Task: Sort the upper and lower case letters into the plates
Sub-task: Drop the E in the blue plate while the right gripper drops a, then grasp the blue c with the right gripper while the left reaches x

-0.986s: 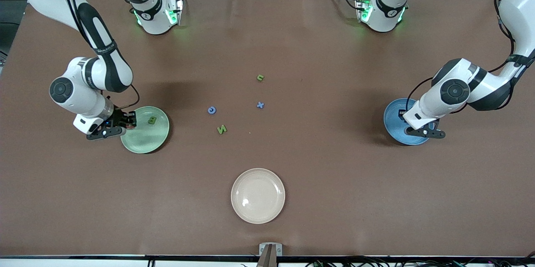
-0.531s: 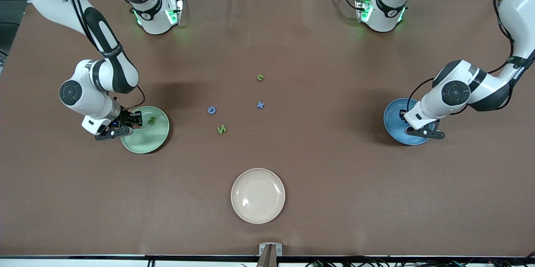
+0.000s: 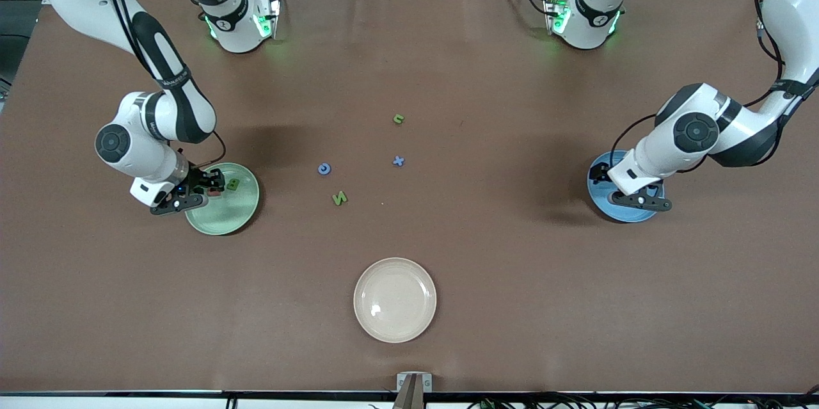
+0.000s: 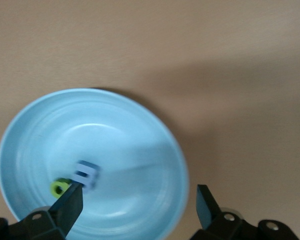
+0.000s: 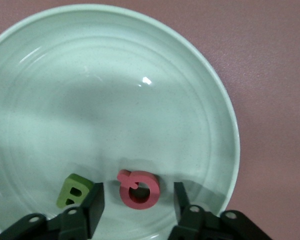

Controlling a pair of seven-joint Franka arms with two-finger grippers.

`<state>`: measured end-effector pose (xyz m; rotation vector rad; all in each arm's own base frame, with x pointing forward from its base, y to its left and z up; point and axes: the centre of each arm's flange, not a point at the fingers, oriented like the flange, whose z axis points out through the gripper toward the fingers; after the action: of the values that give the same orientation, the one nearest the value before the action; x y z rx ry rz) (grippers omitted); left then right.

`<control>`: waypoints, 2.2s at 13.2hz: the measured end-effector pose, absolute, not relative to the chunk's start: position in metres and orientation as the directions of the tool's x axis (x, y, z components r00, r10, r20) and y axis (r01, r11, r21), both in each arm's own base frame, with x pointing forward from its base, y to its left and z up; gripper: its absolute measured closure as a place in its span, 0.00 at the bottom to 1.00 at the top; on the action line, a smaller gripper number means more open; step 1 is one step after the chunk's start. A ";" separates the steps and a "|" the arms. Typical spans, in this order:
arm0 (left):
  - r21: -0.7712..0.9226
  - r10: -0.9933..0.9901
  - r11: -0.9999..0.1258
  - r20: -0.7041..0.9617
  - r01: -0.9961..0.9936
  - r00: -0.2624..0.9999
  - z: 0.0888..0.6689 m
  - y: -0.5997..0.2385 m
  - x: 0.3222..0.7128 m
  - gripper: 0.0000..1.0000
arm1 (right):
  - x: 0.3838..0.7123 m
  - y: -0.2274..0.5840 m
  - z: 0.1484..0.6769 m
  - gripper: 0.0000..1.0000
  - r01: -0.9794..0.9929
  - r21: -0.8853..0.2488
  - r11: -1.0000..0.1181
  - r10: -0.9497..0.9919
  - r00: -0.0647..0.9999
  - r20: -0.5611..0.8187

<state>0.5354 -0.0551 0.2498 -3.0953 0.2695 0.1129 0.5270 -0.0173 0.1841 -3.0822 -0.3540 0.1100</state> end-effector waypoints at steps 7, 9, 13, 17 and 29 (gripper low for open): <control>-0.015 -0.044 -0.999 -0.030 -0.044 0.999 0.278 -0.265 0.498 0.00 | 0.545 0.051 0.232 0.00 0.048 -0.049 -0.998 0.054 0.990 -0.132; -0.036 -0.008 -0.999 -0.022 -0.009 1.000 0.269 -0.328 0.482 0.00 | 0.539 0.102 0.237 0.00 -0.040 -0.031 -0.999 -0.035 0.991 -0.132; -0.077 0.097 -0.992 -0.021 0.095 0.995 0.241 -0.420 0.463 0.00 | 0.509 0.199 0.230 0.00 -0.186 -0.036 -0.982 -0.183 0.980 -0.076; -0.015 0.160 -0.987 0.047 0.161 0.986 0.224 -0.485 0.445 0.00 | 0.476 0.260 0.207 0.00 -0.261 -0.047 -0.964 -0.259 0.965 -0.031; 0.061 0.232 -0.971 -0.016 0.232 0.973 0.189 -0.544 0.439 0.00 | 0.464 0.274 0.169 0.17 -0.251 -0.039 -0.967 -0.250 0.968 -0.018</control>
<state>0.4391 -0.5438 0.1890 -3.1819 -0.3742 0.0146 0.4637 0.2739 0.1690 -3.0756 0.3919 0.0206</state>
